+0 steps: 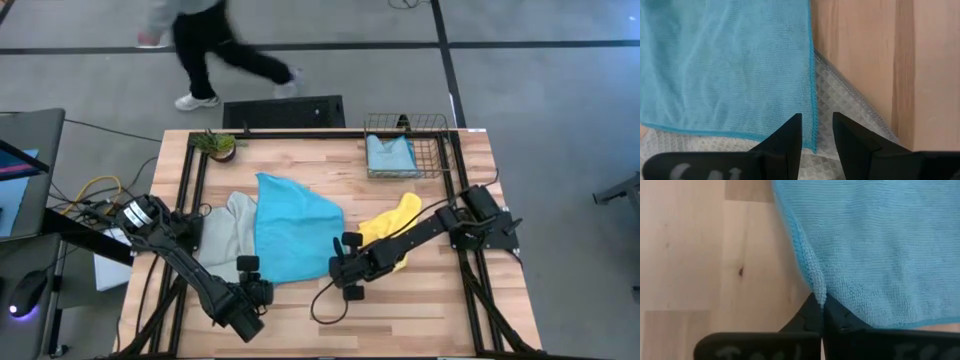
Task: Fold microfiber towels
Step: Fold the blue microfiber cloth
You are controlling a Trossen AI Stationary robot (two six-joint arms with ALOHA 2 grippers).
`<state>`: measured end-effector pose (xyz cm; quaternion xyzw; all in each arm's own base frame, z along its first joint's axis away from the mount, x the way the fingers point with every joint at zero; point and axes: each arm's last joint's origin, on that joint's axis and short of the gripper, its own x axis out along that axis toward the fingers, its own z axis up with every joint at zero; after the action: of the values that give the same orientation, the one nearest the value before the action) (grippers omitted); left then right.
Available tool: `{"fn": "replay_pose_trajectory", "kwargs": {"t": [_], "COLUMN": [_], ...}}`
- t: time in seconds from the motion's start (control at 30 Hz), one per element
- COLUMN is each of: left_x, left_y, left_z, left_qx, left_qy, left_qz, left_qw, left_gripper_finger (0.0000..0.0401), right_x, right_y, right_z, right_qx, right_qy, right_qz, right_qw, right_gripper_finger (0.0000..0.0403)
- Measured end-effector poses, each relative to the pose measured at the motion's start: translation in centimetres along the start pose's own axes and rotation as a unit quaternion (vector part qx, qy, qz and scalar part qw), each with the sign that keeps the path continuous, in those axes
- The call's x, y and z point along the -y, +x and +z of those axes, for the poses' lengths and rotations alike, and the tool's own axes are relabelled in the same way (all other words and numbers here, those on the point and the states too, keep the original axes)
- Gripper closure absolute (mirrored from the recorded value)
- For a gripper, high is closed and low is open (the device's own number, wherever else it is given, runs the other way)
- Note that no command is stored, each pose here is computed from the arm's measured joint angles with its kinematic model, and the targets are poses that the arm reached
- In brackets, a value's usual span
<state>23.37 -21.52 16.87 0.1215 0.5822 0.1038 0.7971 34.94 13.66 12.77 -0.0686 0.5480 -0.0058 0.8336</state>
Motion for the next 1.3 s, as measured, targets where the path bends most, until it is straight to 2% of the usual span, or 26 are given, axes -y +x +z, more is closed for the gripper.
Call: {"fn": "replay_pose_trajectory", "kwargs": {"t": [0.27,0.77,0.87,1.07,1.3], "left_x": [-0.2,-0.9,-1.2,-1.4,-1.1], "left_y": [1.9,3.2,3.4,3.6,2.2], "left_z": [-1.5,-2.4,-2.2,-2.0,-0.6], "left_qx": [-0.012,-0.02,-0.035,-0.06,-0.048], "left_qy": [-0.008,-0.01,-0.021,-0.021,-0.026], "left_qz": [0.007,0.029,0.02,-0.001,-0.013], "left_qw": [1.0,0.999,0.999,0.998,0.998], "left_gripper_finger": [0.0299,0.03,0.0318,0.039,0.0399], "right_x": [1.2,2.2,2.4,2.6,2.9], "right_y": [-0.3,-1.0,-1.0,-0.9,-0.9], "right_z": [0.2,1.4,1.6,1.5,1.1], "right_qx": [-0.006,0.008,0.01,0.001,-0.024], "right_qy": [0.0,0.016,0.019,0.02,0.018], "right_qz": [0.001,0.007,0.007,0.012,0.009], "right_qw": [1.0,1.0,1.0,1.0,1.0], "right_gripper_finger": [0.0396,0.0396,0.0397,0.0396,0.0396]}}
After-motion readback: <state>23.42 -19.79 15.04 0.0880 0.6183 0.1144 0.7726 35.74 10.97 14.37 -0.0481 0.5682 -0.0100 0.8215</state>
